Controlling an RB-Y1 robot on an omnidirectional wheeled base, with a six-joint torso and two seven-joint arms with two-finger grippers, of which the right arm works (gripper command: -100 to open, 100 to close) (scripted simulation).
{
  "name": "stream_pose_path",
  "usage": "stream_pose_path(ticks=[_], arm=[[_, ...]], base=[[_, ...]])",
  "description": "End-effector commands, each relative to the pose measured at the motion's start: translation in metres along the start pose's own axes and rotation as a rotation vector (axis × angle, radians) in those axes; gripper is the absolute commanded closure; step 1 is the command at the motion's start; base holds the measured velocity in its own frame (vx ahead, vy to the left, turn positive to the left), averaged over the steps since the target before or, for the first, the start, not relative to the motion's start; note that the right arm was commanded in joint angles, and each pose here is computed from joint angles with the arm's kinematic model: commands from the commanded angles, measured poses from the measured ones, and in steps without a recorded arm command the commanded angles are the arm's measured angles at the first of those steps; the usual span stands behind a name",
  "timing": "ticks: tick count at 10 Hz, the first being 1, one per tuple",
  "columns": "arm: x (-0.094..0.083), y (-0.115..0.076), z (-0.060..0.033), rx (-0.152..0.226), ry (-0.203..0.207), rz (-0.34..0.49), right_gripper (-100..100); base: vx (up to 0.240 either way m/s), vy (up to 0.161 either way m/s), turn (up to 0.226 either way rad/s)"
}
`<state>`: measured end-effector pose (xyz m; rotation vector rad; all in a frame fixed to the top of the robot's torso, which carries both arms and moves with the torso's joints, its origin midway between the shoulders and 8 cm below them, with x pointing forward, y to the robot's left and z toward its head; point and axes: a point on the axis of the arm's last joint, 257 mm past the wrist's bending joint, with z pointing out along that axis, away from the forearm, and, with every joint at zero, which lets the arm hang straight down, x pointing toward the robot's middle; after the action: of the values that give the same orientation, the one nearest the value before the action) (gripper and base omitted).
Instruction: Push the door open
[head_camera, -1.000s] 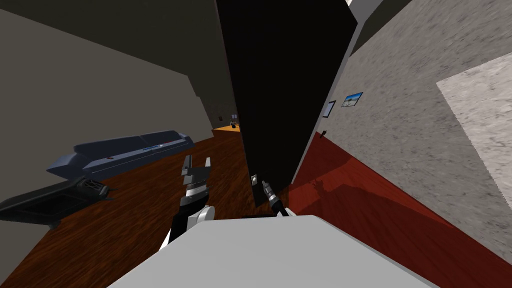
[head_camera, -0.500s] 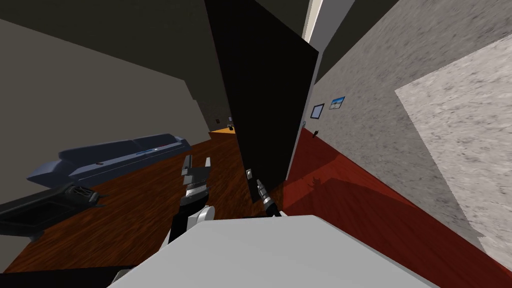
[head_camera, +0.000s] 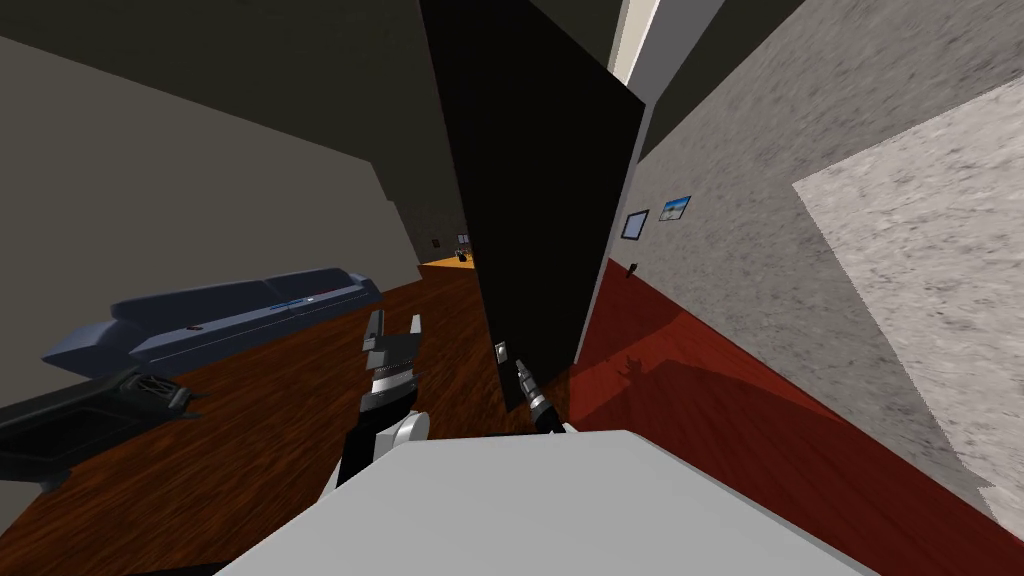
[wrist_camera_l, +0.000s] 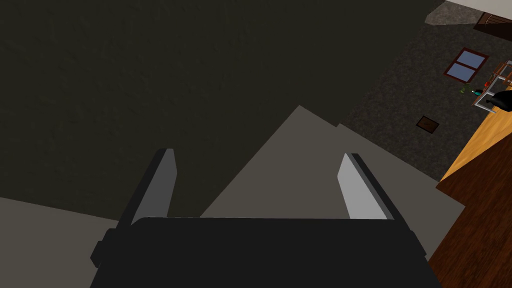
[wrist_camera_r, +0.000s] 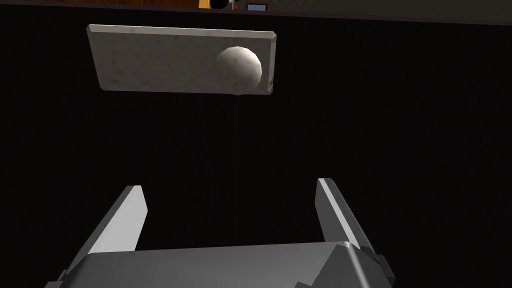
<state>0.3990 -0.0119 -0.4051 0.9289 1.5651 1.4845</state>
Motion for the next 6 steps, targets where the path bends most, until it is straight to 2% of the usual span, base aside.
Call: stream_pose_path(ticks=[1, 3, 5, 6], arm=[[-0.006, -0.001, -0.0018, 0.004, -0.002, -0.012, -100], [-0.003, 0.002, 0.0017, -0.003, -0.006, -0.002, -100], [0.013, 0.012, 0.0104, -0.021, -0.009, 0.032, -100], [0.007, 0.008, 0.0067, -0.015, -0.008, 0.02, -100]], base=[[0.226, 0.095, 0.019], [0.193, 0.111, 0.018], [0.143, 0.148, 0.018], [0.057, 0.073, -0.009]])
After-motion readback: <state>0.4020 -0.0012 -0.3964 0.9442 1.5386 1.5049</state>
